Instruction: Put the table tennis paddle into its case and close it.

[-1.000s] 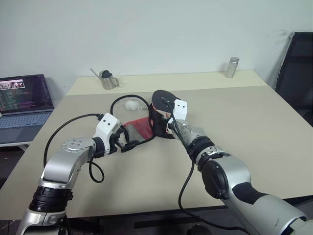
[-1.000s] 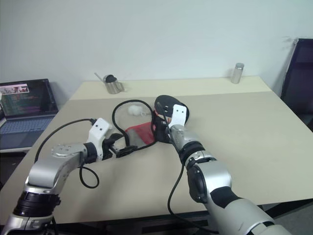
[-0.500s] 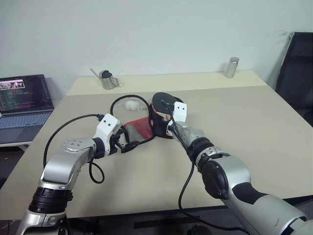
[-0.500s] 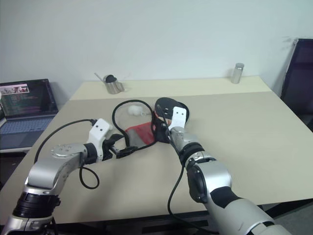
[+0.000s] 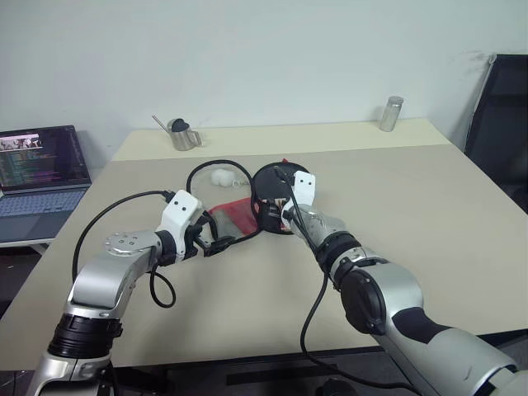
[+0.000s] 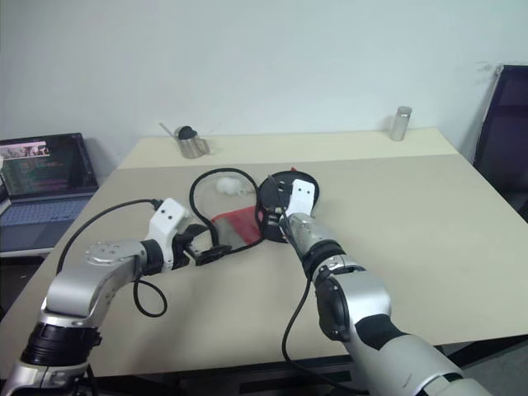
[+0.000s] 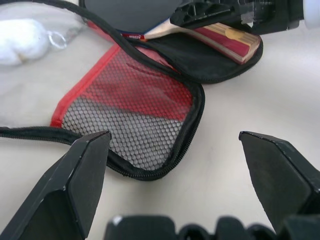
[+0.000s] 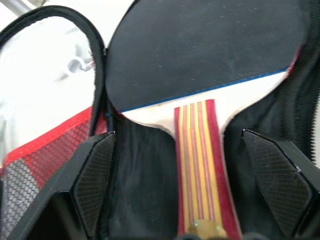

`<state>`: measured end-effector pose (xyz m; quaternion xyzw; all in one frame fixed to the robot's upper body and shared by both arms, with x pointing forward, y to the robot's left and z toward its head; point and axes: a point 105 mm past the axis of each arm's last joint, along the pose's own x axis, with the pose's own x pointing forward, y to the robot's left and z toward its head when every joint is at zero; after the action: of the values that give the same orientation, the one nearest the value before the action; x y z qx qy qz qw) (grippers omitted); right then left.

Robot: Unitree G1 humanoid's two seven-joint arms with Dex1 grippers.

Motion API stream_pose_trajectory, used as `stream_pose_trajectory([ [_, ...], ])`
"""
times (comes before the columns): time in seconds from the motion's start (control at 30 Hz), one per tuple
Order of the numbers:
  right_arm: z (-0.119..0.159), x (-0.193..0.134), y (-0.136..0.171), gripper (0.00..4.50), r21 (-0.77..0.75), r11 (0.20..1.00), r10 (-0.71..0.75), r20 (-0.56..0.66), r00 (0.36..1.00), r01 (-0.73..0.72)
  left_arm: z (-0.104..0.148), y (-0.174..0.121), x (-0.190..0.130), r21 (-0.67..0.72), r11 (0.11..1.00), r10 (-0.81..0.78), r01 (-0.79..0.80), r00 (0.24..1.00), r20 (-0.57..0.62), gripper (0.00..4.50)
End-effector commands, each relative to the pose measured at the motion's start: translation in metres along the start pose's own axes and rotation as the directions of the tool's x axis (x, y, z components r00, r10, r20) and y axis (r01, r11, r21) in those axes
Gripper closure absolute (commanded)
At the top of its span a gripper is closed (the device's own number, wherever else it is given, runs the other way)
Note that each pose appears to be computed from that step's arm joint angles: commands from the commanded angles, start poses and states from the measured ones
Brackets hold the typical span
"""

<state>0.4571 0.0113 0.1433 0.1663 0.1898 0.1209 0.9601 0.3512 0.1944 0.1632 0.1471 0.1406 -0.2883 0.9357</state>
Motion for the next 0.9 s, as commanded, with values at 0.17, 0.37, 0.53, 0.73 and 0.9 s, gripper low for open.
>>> stream_pose_trajectory([
  [0.17, 0.077, -0.019, -0.003, 0.04, -0.118, 0.983, 0.155, 0.161, 0.975, -0.137, 0.033, 0.009, 0.0, -0.014, 1.0, -0.016, 0.018, 0.992, 0.124, 0.0],
  [0.37, 0.077, -0.072, -0.034, 0.04, -0.497, 0.773, 0.474, 0.039, 0.88, -0.394, 0.035, 0.044, -0.028, -0.023, 0.998, 0.053, -0.051, 0.99, 0.129, 0.0],
  [0.53, 0.057, -0.112, -0.057, 0.04, -0.621, 0.584, 0.568, -0.146, 0.81, -0.522, 0.026, 0.09, -0.042, -0.136, 0.962, 0.252, -0.238, 0.962, 0.105, 0.0],
  [0.73, 0.068, -0.145, -0.077, 0.04, -0.655, 0.495, 0.622, -0.192, 0.759, -0.571, 0.002, 0.098, -0.03, -0.154, 0.953, 0.267, -0.261, 0.964, 0.017, 0.0],
  [0.9, 0.081, -0.171, -0.078, 0.04, -0.657, 0.424, 0.693, -0.208, 0.69, -0.623, -0.015, 0.11, -0.028, -0.122, 0.942, 0.305, -0.314, 0.948, -0.089, 0.0],
])
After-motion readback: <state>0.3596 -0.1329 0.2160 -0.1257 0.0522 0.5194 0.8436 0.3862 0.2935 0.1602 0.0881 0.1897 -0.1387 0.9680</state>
